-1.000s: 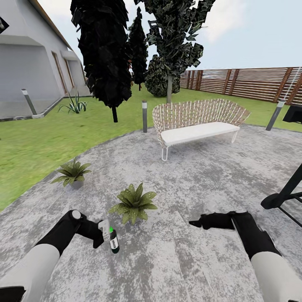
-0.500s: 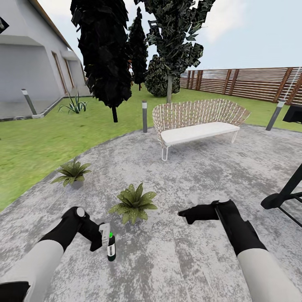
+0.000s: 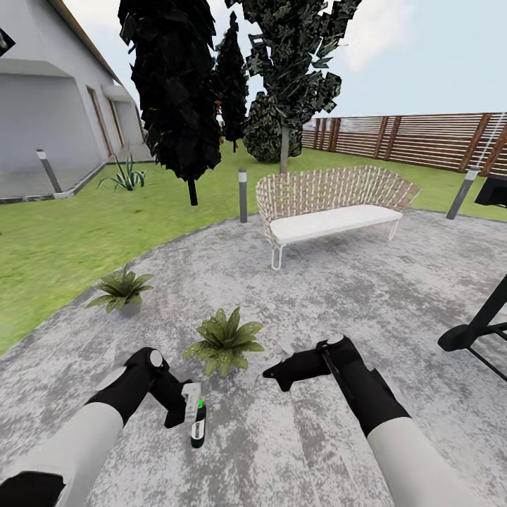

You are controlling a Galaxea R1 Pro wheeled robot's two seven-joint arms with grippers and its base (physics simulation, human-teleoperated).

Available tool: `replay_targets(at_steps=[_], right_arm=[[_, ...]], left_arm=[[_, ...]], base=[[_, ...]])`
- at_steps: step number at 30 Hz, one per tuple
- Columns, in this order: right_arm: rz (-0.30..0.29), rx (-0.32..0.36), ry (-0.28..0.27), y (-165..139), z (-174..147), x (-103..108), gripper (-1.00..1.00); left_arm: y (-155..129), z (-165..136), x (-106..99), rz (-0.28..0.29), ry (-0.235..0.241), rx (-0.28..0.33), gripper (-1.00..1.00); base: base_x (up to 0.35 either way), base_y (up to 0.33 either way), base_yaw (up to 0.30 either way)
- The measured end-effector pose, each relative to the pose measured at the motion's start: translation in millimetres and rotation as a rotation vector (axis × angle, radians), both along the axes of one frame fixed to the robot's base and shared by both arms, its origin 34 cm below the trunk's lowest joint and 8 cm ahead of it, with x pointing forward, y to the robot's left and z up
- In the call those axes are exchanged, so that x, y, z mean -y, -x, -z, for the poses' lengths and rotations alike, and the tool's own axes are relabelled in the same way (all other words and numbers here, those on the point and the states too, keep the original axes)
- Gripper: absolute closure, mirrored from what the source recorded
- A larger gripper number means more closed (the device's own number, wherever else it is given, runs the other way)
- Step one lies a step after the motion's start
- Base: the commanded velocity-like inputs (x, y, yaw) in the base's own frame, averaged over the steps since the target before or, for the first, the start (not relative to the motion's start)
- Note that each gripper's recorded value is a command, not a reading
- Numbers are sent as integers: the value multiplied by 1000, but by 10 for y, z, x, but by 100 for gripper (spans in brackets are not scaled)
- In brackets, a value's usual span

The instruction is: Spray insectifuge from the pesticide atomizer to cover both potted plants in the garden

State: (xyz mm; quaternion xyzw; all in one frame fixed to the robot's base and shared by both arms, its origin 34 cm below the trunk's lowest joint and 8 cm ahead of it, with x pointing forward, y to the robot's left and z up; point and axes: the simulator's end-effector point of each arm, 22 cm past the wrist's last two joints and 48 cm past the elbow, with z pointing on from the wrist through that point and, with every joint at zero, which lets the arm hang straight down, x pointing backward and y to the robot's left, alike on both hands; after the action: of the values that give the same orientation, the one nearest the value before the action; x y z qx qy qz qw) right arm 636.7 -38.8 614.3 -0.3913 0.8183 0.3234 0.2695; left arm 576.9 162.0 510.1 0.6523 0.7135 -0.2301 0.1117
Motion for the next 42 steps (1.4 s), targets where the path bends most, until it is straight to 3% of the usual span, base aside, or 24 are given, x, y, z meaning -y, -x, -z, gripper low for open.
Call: replay_targets(at_steps=[9,13,20,26,31,36,42], right_arm=[[-18,1,-24,37,-58,-182,100],[-19,1,-27,40,-64,-197,100],[-43,4,-21,87,-65,-277,100],[-52,5,-16,106,-57,-296,100],[-52,5,-16,106,-56,-297,100],[-52,5,-16,107,-57,-297,100],[-54,5,-15,109,-56,-300,100]], left_arm=[[53,-163,620,52,75,-7,100],[46,-221,781,64,95,3,100],[-109,-383,844,47,99,53,100],[-111,-432,967,53,113,57,100],[12,-364,1042,114,53,43,100],[-191,-537,1045,108,33,72,100],[-161,-607,1090,122,38,48,100]], base=[[0,0,0],[0,0,0],[0,0,0],[0,0,0],[0,0,0],[0,0,0],[0,0,0]])
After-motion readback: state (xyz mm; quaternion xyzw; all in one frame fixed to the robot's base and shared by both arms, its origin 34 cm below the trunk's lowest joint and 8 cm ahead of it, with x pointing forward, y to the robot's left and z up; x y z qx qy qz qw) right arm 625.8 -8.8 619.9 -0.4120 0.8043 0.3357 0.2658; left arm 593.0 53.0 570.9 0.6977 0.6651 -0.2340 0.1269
